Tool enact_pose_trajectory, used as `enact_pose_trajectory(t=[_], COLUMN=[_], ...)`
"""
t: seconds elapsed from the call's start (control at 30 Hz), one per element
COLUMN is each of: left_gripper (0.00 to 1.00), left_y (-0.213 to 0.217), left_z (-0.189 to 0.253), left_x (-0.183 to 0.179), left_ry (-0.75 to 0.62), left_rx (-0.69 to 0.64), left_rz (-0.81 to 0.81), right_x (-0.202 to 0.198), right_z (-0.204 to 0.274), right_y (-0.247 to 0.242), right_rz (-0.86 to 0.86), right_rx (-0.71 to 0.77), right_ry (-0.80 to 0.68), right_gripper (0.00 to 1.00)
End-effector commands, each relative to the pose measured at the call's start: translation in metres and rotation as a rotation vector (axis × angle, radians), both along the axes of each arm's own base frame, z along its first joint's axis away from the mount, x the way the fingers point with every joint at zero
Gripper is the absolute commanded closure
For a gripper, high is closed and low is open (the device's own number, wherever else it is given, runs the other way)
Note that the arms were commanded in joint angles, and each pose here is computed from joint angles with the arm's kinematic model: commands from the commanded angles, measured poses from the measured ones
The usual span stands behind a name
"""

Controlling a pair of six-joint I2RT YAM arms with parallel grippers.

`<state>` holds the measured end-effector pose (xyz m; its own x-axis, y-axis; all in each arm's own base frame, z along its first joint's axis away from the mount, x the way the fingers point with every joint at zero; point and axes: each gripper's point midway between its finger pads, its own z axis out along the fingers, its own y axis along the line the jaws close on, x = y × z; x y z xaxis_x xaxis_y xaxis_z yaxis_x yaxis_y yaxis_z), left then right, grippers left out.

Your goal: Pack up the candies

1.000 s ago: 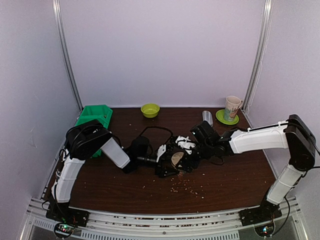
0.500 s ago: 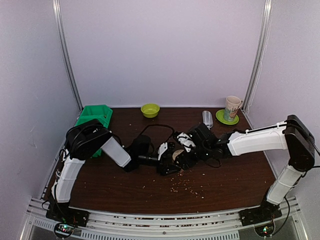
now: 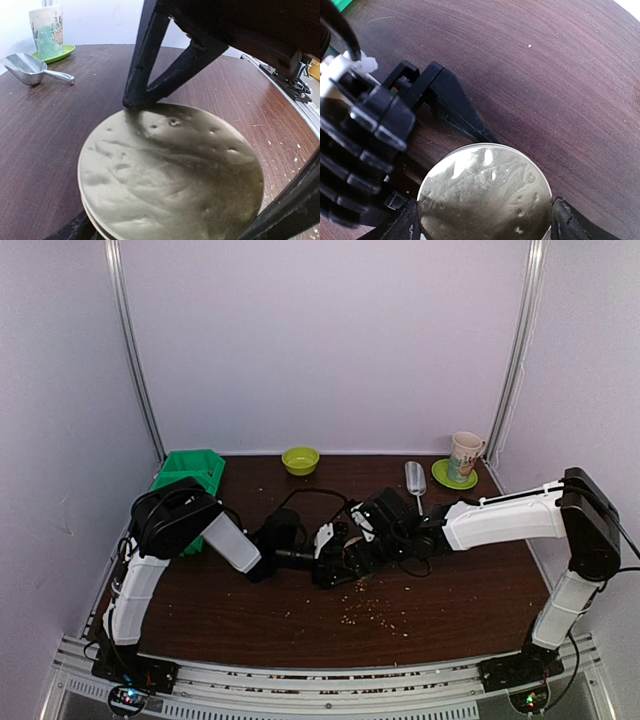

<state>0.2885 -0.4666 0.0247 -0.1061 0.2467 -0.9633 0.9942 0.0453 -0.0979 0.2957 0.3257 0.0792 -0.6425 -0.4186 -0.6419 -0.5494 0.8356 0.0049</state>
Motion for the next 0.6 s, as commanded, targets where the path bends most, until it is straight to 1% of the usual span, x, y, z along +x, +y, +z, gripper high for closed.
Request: enact_pose_trajectory(t=[0.0, 0.03, 0.07, 0.23, 0.4, 0.57], left_gripper=[0.2, 0.2, 0.2, 0.2, 0.19, 0.19], left_y=[0.037, 0.037, 0.037, 0.036, 0.034, 0.032], left_z=[-0.095, -0.094, -0.095, -0.095, -0.091, -0.083], left_x=[-0.003, -0.003, -0.004, -0.006, -0.013, -0.028], left_ry=[0.204, 0.201, 0.202, 0.206, 0.207, 0.202], left_rx=[0.294, 0.292, 0.293, 0.29, 0.27, 0.225], left_rz=[0.145, 0.143, 0.142, 0.124, 0.079, -0.005], right_x=[0.006, 0.004, 0.003, -0.002, -0.006, -0.018], right_z=[0.017, 0.019, 0.024, 0.038, 0.041, 0.037], right_y=[0.011, 0.01, 0.009, -0.002, -0.027, -0.041], right_rz=[-0.068, -0.053, -0.039, 0.047, 0.137, 0.32], right_rx=[0.101, 0.104, 0.109, 0.089, 0.003, -0.063], right_ry=[-0.018, -0.024, -0.036, -0.093, -0.146, -0.196], right_gripper=[0.09, 0.03, 0.0, 0.0, 0.01, 0.01])
